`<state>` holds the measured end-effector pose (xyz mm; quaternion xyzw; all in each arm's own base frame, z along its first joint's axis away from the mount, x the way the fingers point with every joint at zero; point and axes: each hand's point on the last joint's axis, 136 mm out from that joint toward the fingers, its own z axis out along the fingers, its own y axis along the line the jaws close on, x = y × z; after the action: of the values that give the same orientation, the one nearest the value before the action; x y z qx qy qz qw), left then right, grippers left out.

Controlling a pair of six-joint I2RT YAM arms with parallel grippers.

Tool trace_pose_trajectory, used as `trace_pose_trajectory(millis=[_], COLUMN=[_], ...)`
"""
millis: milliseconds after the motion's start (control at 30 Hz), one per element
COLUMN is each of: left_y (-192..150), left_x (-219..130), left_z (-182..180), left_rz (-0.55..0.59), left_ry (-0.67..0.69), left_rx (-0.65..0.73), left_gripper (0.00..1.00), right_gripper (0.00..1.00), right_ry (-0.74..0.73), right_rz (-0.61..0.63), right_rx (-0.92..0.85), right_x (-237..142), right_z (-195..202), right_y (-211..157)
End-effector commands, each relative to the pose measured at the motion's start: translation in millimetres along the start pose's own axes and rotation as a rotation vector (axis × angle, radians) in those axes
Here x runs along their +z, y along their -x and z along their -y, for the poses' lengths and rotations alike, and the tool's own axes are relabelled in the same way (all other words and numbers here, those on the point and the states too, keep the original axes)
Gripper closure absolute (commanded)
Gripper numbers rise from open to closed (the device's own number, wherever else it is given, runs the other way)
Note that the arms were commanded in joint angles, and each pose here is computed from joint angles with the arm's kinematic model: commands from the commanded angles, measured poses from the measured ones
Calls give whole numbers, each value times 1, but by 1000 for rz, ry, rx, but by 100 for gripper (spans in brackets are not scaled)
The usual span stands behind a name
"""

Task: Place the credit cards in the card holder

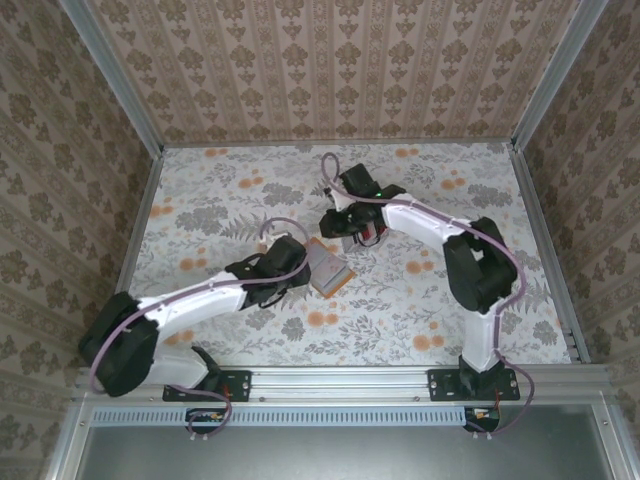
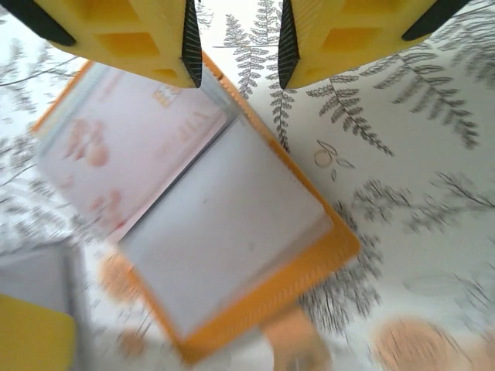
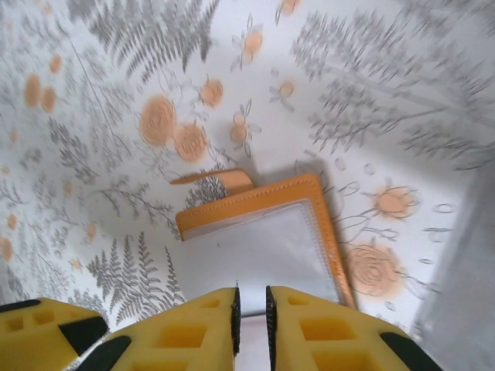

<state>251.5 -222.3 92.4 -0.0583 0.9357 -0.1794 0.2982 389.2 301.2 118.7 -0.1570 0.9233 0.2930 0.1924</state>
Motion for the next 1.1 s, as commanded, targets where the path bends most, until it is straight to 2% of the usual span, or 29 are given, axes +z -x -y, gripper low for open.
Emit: trace_pose_trajectory(millis=[0,200,367,500,567,667,800,1067], left_y=[2,10,28,46,53,56,60,64], left_x=[-7,-8,0,4,9,23,44,67], left_z=[-36,-61,-67,-63,-59,-54,-40,-22], left_rz=[32,20,-10,-18,-41,-86,-138,-186], left_ry=[106,121,68,56,49,35,-6,-65], left_rx=[10,-43,-81,-44,-24,-9,1,-2], left_gripper=[62,59,58,58,58,57,57,57], right_gripper=[80,78,76,71,64,59,55,54], right_ry=[-33,-107,-175,-233,-267,-302,-345,-256], right_rz=[54,101,138,192,209,218,199,117], right_rx=[5,24,96,164,191,219,244,256], right_x=[-24,-49,-67,-85,-91,-96,-96,-68], right_z=[8,33,68,95,108,123,142,138], right_y=[3,-6,-13,-11,-10,-8,-6,3])
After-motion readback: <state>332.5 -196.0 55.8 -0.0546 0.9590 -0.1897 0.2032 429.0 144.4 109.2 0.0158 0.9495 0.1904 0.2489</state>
